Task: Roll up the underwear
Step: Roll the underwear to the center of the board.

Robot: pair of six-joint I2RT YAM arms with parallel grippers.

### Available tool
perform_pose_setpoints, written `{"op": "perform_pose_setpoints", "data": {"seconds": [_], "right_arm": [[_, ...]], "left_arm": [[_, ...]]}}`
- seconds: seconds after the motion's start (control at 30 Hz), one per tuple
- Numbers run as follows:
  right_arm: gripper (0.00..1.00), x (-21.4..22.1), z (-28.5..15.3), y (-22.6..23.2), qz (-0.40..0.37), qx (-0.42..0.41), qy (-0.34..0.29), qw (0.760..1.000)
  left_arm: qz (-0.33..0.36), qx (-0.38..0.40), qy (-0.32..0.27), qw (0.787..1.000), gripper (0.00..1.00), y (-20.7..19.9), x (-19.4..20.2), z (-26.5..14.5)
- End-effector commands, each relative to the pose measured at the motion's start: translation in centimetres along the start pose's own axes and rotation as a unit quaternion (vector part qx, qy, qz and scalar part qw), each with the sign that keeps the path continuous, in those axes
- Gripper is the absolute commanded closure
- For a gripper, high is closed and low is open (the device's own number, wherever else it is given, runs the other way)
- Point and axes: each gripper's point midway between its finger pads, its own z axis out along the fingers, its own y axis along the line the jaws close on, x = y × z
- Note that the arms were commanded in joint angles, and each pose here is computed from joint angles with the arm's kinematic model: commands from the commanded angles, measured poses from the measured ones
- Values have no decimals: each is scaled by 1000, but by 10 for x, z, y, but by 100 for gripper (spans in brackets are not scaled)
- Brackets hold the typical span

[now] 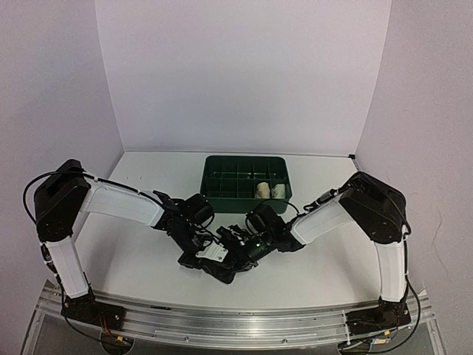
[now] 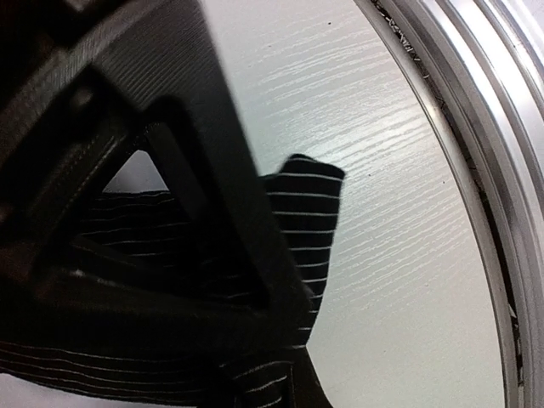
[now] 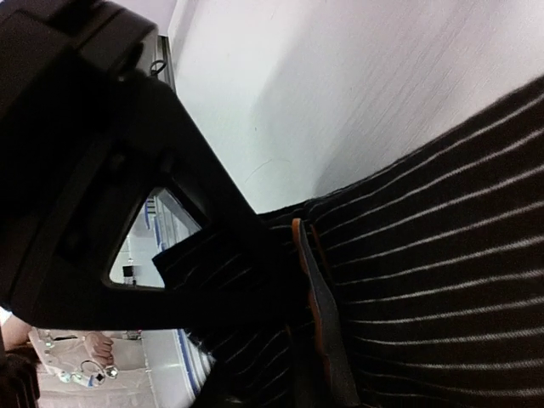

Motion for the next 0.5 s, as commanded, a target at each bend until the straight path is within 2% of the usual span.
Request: {"op": "perform_pose_setpoints", "data": {"seconds": [0.0,0.13,0.27,0.37,0.47], "right_arm": [[59,-10,-17,3,-41,70,-46,996],[49,-22,-50,21,-127,124,-105,979],[47,-15,-76,32,-222,197,-143,944],[47,-1,-79,38,-312,257,-142,904],[47,13,-67,44,-432,317,-104,837]], "left_arm": [[-79,58,-11,995,100,-11,-10,-5],[-156,106,-26,982,100,-28,-9,-10],[-245,137,-63,958,100,-23,-6,-18],[-297,156,-90,938,100,-16,-3,-22],[-329,169,-104,923,100,-13,2,-21]]}}
